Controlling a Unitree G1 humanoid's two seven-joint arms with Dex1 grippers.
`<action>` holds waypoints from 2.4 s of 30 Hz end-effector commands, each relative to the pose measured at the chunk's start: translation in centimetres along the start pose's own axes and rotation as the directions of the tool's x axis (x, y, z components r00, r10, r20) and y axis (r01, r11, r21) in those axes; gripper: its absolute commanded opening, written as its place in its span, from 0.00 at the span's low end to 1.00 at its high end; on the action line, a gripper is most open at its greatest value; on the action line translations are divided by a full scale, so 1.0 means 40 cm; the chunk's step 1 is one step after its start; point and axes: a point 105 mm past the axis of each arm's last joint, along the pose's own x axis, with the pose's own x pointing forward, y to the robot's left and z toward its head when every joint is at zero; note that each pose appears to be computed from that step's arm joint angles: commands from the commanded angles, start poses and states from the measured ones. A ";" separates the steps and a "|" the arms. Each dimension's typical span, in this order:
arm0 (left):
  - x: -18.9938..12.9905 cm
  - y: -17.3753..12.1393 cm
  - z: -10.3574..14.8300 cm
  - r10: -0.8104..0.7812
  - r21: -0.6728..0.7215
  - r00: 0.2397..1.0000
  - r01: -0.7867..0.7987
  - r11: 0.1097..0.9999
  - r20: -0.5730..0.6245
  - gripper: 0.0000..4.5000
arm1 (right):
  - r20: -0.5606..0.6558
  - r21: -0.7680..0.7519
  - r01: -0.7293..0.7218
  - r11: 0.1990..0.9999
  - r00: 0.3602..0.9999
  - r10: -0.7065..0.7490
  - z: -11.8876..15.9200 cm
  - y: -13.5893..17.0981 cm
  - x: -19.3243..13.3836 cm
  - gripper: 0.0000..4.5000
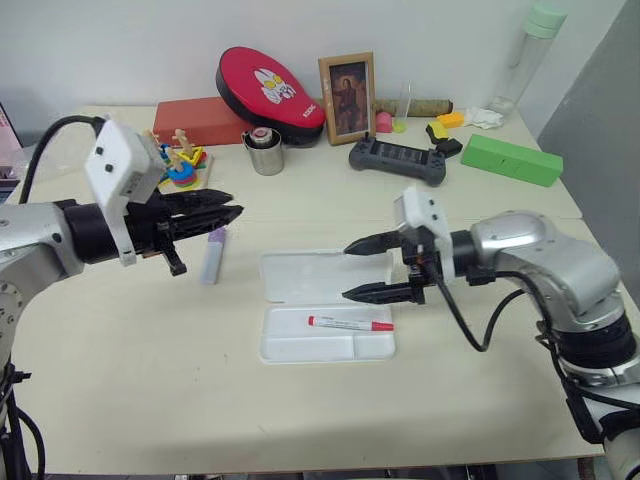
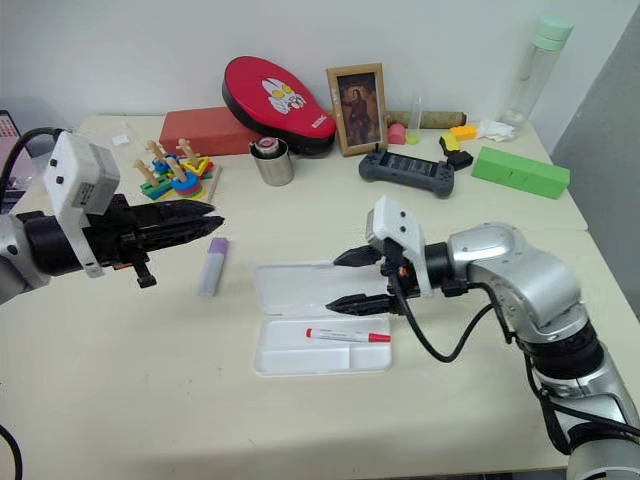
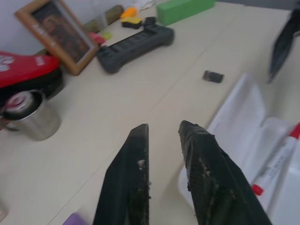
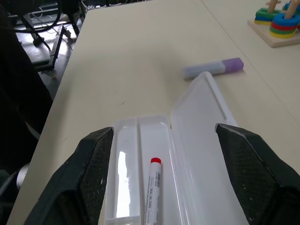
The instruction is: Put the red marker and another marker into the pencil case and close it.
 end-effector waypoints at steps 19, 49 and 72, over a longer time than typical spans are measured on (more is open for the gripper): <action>0.063 0.129 -0.268 0.545 -0.137 0.780 -0.603 0.786 -0.306 0.62 | 0.084 -0.051 0.204 0.978 0.976 -0.199 0.070 -0.074 -0.046 0.80; 0.137 0.085 -0.420 0.427 -0.397 0.765 -0.625 0.672 -0.481 0.89 | 0.077 -0.045 0.214 0.976 0.975 -0.210 0.068 -0.062 -0.050 0.80; 0.129 0.098 -0.412 0.457 -0.301 0.753 -0.625 0.720 -0.473 0.26 | 0.078 -0.044 0.223 0.974 0.972 -0.220 0.067 -0.062 -0.053 0.80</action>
